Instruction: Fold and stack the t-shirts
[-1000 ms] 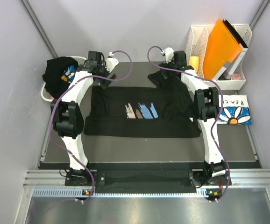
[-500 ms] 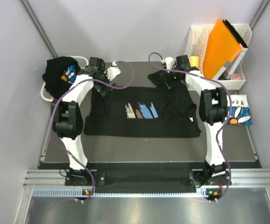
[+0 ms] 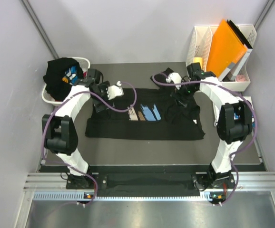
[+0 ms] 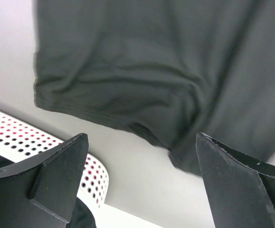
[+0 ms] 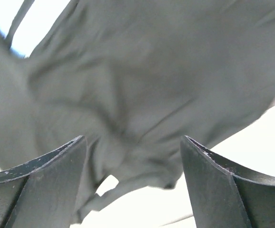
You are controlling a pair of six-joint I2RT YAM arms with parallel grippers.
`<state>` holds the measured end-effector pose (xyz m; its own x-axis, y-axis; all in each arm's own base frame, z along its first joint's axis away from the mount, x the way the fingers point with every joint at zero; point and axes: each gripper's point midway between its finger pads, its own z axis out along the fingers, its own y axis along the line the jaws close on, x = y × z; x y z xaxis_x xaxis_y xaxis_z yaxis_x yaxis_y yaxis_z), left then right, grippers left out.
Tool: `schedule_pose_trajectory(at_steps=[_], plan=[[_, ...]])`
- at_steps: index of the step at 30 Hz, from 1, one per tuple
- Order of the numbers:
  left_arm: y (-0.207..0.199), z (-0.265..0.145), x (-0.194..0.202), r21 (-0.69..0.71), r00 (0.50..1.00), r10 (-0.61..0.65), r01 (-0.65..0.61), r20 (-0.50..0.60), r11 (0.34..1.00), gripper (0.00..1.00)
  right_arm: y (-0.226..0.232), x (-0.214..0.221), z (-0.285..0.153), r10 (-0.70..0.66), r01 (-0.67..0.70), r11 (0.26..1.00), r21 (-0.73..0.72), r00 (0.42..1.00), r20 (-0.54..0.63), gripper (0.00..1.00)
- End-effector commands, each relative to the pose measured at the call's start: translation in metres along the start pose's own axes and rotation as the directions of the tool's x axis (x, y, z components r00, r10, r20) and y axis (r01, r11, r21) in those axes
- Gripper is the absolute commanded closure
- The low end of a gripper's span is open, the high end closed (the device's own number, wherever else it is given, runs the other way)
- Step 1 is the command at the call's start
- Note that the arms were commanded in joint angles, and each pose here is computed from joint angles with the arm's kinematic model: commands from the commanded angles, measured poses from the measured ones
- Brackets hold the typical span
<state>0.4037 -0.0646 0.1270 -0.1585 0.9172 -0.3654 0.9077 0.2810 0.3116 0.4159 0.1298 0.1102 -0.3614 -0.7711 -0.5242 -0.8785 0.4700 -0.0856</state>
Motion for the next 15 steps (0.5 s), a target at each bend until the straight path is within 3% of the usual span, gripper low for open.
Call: schedule_pose_trajectory(at_steps=[1,6,15], plan=[[-0.034,-0.029,-0.005,0.043,0.974,0.224,-0.225,0.033,0.973,0.01,0.029,0.025,-0.030,-0.164,0.162,0.986,-0.024,0.983,-0.080,0.20],[-0.069,-0.037,0.012,-0.014,0.916,0.401,-0.401,0.031,0.916,0.01,0.051,0.050,-0.043,-0.274,0.277,0.961,-0.008,0.949,-0.155,0.19],[-0.139,-0.060,0.009,0.157,0.907,0.377,-0.406,0.185,0.900,0.01,0.127,0.075,-0.065,-0.402,0.381,0.915,-0.136,0.892,-0.207,0.19]])
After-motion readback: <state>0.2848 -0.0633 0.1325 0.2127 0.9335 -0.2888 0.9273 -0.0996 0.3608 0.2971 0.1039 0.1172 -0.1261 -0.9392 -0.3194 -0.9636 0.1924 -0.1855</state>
